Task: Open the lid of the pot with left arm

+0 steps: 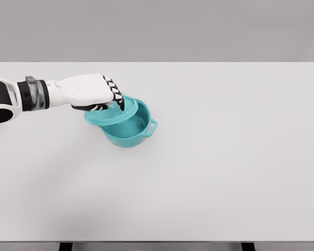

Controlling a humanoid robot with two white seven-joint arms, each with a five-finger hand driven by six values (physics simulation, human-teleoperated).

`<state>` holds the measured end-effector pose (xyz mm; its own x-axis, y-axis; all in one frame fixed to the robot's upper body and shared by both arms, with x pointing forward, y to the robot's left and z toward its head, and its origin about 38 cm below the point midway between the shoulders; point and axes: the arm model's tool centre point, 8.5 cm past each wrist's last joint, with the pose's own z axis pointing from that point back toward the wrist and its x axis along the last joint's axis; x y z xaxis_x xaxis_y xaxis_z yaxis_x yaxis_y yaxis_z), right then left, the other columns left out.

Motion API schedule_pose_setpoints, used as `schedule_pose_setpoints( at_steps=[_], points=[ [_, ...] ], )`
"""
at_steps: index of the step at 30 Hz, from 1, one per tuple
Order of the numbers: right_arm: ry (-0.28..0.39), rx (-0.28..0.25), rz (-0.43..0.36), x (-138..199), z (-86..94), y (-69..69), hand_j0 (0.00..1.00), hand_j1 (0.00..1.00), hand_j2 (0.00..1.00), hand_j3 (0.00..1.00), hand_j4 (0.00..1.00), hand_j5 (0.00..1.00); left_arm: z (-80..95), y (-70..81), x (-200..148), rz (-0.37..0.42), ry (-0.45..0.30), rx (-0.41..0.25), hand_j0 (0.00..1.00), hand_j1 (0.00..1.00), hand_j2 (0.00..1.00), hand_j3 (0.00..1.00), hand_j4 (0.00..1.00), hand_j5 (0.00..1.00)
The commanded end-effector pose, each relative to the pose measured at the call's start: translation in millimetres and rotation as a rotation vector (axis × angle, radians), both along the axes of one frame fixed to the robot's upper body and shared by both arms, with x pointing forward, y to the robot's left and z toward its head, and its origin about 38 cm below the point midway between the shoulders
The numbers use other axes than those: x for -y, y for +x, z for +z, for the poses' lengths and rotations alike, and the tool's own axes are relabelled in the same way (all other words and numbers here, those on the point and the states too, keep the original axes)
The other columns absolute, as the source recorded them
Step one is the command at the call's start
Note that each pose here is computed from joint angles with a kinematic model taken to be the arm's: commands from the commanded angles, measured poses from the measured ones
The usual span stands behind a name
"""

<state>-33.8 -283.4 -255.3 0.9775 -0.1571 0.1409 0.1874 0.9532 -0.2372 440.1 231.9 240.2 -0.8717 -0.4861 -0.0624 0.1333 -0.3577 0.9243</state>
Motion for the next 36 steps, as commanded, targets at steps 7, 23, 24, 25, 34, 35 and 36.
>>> schedule_pose_setpoints(
  at_steps=[7, 23, 24, 25, 34, 35, 36],
  points=[
    [0.0, 0.0, -0.001, 0, 0.0, -0.2, 1.0, 1.0, 1.0, 1.0, 1.0, 1.0, 13.4, -4.0, -38, 0.051, -0.019, -0.03, 0.51, 0.51, 0.51, 0.51, 0.51, 0.51],
    [0.0, 0.001, -0.001, 0, 0.0, 0.3, 1.0, 1.0, 1.0, 1.0, 1.0, 1.0, 12.8, 7.9, -105, 0.229, -0.029, -0.073, 0.51, 0.51, 0.51, 0.51, 0.51, 0.51],
    [0.0, 0.0, -0.001, 0, 0.0, -0.2, 1.0, 1.0, 1.0, 1.0, 1.0, 1.0, 12.9, 11.3, -115, 0.261, -0.036, -0.077, 0.51, 0.51, 0.51, 0.51, 0.51, 0.51],
    [0.0, 0.0, -0.001, 0, 0.0, -0.2, 1.0, 1.0, 1.0, 1.0, 1.0, 1.0, 14.6, 14.0, -124, 0.29, -0.045, -0.074, 0.51, 0.51, 0.51, 0.51, 0.51, 0.51],
    [0.0, 0.0, -0.001, 0, 0.0, -0.2, 1.0, 1.0, 1.0, 1.0, 1.0, 1.0, -12.0, 25.1, -167, 0.437, -0.045, -0.147, 0.49, 0.49, 0.49, 0.49, 0.49, 0.49],
    [0.0, 0.0, -0.001, 0, 0.0, -0.2, 1.0, 1.0, 1.0, 1.0, 1.0, 1.0, -13.1, 25.2, -168, 0.442, -0.045, -0.15, 0.49, 0.49, 0.49, 0.49, 0.49, 0.49],
    [0.0, 0.0, -0.001, 0, 0.0, -0.2, 1.0, 1.0, 1.0, 1.0, 1.0, 1.0, -16.4, 26.3, -171, 0.455, -0.048, -0.159, 0.49, 0.49, 0.49, 0.49, 0.49, 0.49]
  ],
)
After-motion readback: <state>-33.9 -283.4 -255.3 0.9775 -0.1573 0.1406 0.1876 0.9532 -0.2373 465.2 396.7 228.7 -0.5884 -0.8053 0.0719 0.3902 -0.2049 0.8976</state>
